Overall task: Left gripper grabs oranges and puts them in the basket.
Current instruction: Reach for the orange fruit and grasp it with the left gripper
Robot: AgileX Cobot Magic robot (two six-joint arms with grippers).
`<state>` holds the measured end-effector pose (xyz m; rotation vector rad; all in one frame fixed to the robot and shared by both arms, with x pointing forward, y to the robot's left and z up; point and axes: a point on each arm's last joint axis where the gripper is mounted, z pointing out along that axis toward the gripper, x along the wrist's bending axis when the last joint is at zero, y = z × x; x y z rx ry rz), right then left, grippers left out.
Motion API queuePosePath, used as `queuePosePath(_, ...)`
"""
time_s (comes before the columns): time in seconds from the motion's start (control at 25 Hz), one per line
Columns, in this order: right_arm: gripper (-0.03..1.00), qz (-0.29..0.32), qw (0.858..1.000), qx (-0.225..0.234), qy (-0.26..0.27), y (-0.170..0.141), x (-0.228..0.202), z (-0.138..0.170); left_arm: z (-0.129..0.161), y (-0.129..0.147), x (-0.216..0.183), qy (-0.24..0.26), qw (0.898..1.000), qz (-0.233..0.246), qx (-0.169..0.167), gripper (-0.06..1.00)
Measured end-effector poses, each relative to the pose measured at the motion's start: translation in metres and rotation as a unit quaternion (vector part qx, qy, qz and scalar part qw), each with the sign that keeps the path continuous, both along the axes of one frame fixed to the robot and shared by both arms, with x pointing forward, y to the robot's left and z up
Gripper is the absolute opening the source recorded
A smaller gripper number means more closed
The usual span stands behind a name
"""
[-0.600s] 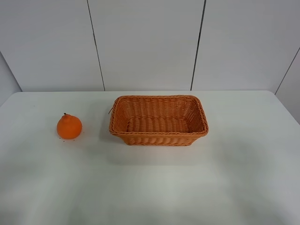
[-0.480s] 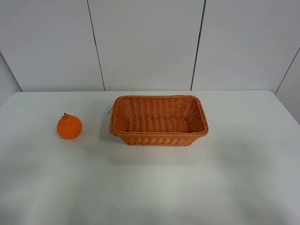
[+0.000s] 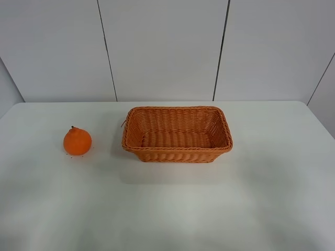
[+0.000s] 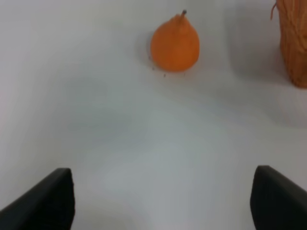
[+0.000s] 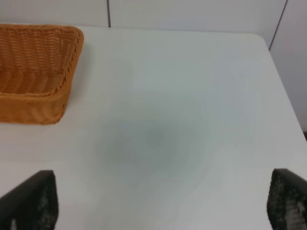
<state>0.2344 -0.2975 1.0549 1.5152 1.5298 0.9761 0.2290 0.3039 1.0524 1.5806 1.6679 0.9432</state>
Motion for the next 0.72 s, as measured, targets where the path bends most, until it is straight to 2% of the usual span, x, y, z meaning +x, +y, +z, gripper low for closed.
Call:
queuePosePath(0.2,0.69,0.0,1.0,0.0,0.0,0.0,0.0,0.0,0.033,0.001,0.028,0.05,0.999,-0.006,0.006,0.85)
queuePosePath(0.36,0.69,0.0,1.0,0.0,0.0,0.0,0.0,0.0,0.057,0.002,0.076,0.108,0.994,-0.013,-0.002,0.85)
queuePosePath(0.56,0.69,0.0,1.0,0.0,0.0,0.0,0.0,0.0,0.068,0.004,0.153,0.199,0.98,-0.02,-0.011,0.85)
queuePosePath(0.72,0.69,0.0,1.0,0.0,0.0,0.0,0.0,0.0,0.062,0.006,0.219,0.262,0.965,-0.021,-0.013,0.85)
